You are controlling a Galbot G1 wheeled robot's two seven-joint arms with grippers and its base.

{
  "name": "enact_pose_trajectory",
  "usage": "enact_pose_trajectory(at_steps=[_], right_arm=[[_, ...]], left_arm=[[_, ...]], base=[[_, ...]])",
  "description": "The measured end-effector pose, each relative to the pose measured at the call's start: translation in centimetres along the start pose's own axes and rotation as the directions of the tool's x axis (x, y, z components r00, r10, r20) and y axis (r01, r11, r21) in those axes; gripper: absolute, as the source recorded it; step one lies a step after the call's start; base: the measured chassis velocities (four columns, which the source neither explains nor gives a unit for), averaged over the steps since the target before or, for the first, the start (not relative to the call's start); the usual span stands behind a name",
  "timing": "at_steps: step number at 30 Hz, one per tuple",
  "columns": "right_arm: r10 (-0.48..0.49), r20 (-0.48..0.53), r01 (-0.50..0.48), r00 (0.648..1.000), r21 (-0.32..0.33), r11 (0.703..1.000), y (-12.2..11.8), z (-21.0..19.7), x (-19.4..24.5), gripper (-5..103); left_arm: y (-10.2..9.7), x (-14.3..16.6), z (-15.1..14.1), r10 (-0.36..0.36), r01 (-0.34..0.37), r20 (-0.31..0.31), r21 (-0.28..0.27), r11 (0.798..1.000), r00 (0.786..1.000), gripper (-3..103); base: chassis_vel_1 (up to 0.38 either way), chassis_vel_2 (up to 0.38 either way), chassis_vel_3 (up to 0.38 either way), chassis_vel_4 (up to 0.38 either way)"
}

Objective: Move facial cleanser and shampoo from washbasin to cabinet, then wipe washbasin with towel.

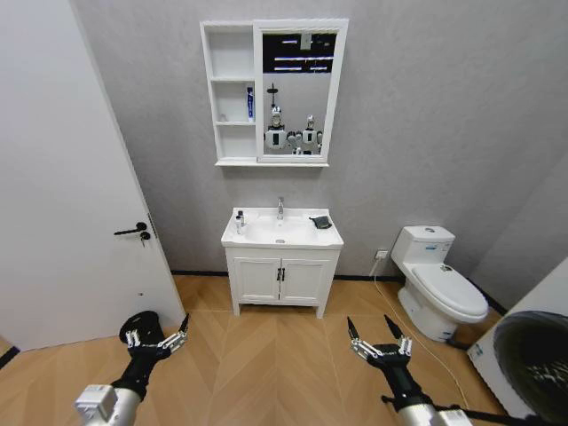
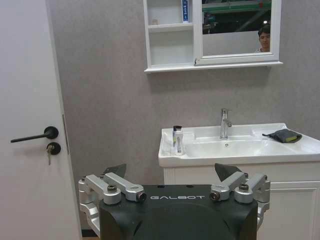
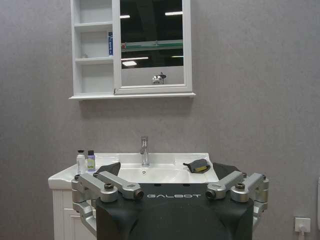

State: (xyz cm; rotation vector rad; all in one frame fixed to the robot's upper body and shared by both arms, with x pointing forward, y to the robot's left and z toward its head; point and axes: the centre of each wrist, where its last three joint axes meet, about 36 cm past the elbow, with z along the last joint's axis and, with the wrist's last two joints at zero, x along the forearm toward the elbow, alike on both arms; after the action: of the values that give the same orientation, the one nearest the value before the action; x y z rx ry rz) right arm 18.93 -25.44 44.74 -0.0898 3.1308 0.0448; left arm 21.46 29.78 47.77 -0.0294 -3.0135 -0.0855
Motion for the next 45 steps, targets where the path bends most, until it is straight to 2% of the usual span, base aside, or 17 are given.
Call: enact_pose_trajectory(at_steps=[31, 39, 45], right_arm=[[0.030, 0.023, -0.030, 0.999, -0.002, 1.000, 0.2, 0.7, -0.2, 100], [0.057, 0.048, -0.057, 0.997, 0.009, 0.998, 0.1, 1.1, -0.1, 100], [0.053, 0.032, -0.054, 0.998, 0.022, 0.998, 0.2, 1.6, 0.1, 100]], left_arm=[[0.1, -0.4, 0.9, 0.004, -0.004, -0.012, -0.004, 1.000, 1.000, 97], [0.2, -0.9, 1.8, 0.031, -0.031, 0.023, -0.013, 0.999, 0.999, 97], [-0.4, -1.2, 2.7, 0.058, -0.058, 0.001, -0.011, 0.998, 0.998, 97]], base=[[-0.338, 0.336, 0.339, -0.338], [-0.339, 0.345, 0.334, -0.348], [-0.203, 0.206, 0.128, -0.101]])
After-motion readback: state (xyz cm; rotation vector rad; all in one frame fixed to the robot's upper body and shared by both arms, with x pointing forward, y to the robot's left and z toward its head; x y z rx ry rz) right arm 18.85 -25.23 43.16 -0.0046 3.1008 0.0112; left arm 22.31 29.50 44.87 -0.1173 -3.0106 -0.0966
